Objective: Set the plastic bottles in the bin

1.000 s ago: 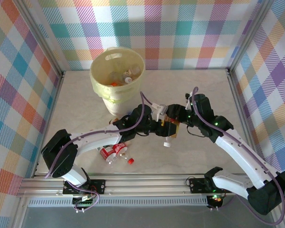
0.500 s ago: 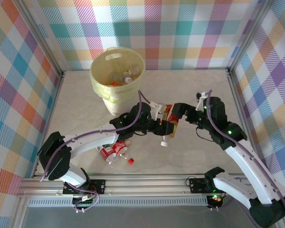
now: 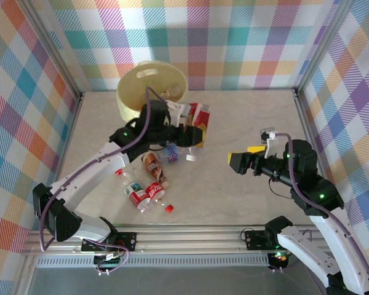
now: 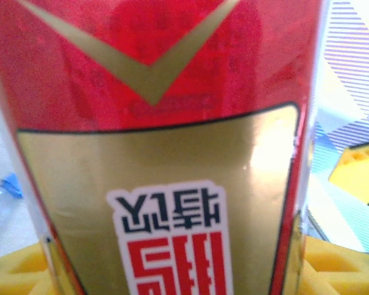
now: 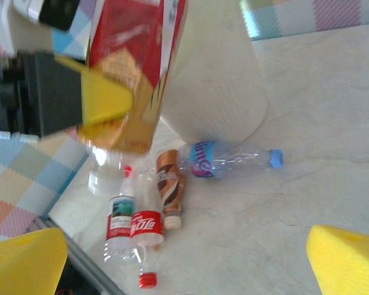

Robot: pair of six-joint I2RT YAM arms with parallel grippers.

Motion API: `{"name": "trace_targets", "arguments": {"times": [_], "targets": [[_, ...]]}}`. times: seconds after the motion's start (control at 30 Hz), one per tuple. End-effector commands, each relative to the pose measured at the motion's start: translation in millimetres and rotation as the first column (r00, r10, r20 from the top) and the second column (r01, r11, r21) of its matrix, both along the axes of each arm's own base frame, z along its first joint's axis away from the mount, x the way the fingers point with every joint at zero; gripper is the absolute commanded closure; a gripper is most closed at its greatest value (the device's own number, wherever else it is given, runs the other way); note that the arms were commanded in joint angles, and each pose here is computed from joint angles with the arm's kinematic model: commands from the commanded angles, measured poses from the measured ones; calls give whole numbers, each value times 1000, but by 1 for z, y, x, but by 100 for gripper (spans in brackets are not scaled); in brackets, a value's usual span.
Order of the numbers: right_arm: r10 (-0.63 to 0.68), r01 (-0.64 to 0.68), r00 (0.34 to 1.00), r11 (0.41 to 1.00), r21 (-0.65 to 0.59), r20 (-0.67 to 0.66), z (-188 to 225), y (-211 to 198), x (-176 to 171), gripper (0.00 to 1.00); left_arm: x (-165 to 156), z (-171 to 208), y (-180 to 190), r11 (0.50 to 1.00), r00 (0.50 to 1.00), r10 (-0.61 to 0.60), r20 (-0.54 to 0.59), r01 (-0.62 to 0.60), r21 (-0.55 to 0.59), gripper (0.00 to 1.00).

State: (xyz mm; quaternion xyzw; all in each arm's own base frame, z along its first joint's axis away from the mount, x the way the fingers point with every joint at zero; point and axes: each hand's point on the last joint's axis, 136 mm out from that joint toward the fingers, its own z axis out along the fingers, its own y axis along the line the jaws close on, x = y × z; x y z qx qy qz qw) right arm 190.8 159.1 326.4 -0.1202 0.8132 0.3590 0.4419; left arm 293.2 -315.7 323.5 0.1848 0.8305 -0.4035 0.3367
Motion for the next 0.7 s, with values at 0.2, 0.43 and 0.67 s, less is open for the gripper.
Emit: {"name": "trace_targets", "arguments": {"times": [0.2,0.43,0.67], "targets": [[136,-135,991,990,40,-16,0,21,-7,0,49,61,82,977,976,157,154,-177,123,42],[100,-96,990,994,46,-97,-24,25,7,0,109,84,123,945,940,295,172,-313,90,42],[91,-80,979,995,66,-182,-49,31,16,0,161,79,145,906,904,373,210,-403,127,42]]}}
